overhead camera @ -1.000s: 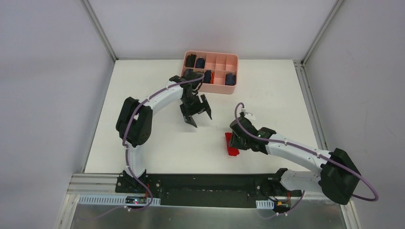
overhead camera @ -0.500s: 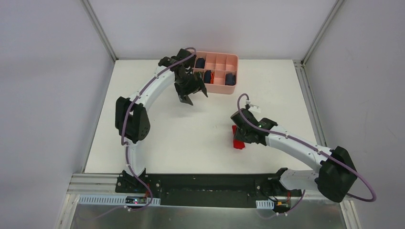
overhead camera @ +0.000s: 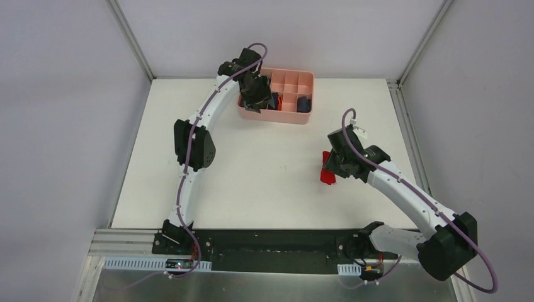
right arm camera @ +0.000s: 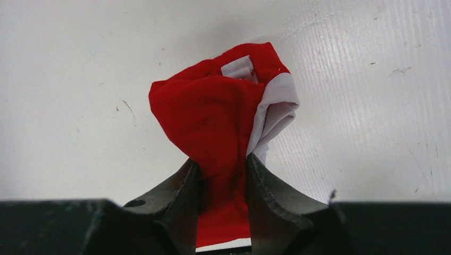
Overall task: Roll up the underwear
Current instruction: Move the storage box to the center of the board.
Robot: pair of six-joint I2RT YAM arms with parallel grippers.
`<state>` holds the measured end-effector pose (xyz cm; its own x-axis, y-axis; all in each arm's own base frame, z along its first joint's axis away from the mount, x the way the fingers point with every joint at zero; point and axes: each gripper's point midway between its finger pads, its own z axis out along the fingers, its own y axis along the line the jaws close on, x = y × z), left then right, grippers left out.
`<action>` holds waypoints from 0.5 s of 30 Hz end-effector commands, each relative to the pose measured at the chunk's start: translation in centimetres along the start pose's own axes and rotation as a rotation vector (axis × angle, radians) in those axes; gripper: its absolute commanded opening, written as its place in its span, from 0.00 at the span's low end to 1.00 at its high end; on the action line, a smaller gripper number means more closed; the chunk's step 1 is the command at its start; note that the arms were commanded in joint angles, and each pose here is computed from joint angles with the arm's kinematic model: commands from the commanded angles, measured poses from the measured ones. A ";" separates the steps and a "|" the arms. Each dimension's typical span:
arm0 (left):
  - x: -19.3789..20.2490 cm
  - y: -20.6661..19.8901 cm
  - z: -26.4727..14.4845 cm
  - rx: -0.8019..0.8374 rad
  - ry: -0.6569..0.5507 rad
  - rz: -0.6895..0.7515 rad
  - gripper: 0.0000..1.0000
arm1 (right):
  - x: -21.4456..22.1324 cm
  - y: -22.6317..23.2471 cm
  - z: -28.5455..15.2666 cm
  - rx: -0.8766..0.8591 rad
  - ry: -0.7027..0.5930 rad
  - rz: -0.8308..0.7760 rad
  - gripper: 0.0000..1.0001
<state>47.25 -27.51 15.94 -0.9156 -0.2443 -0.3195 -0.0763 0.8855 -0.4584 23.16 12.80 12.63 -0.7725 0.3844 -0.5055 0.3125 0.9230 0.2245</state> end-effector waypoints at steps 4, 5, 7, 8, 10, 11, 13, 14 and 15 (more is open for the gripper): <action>-4.1 -2.0 -0.9 0.075 -0.158 0.100 0.60 | -1.0 0.0 -1.6 -0.025 0.002 0.024 0.00; -4.6 -2.2 -0.7 0.078 -0.177 0.101 0.61 | -1.0 0.0 -1.6 -0.025 0.001 0.026 0.00; -5.5 -2.1 -0.1 0.067 -0.214 0.106 0.62 | -1.0 0.1 -1.6 -0.026 0.004 0.029 0.00; -5.9 -1.9 0.2 0.058 -0.233 0.108 0.62 | -1.0 0.2 -1.6 -0.028 0.006 0.029 0.00; -6.6 -1.6 1.1 0.037 -0.267 0.124 0.62 | -1.0 0.3 -1.7 -0.032 0.009 0.032 0.00; -6.8 -1.4 1.7 0.020 -0.279 0.141 0.62 | -1.0 0.4 -1.7 -0.034 0.011 0.035 0.00; -7.1 -0.7 2.9 -0.017 -0.297 0.164 0.61 | -1.0 0.4 -1.7 -0.038 0.014 0.040 0.00; -7.1 -0.3 3.5 -0.031 -0.298 0.167 0.60 | -0.9 0.5 -1.7 -0.041 0.018 0.041 0.00; -6.9 -0.1 4.1 -0.037 -0.293 0.172 0.56 | -0.8 0.5 -1.7 -0.042 0.021 0.043 0.00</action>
<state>53.07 -27.93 16.11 -0.8129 -0.2274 -0.5362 0.0286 0.9039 -0.4268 22.66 12.45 12.66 -0.7860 0.4015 -0.4701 0.3288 0.9155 0.2320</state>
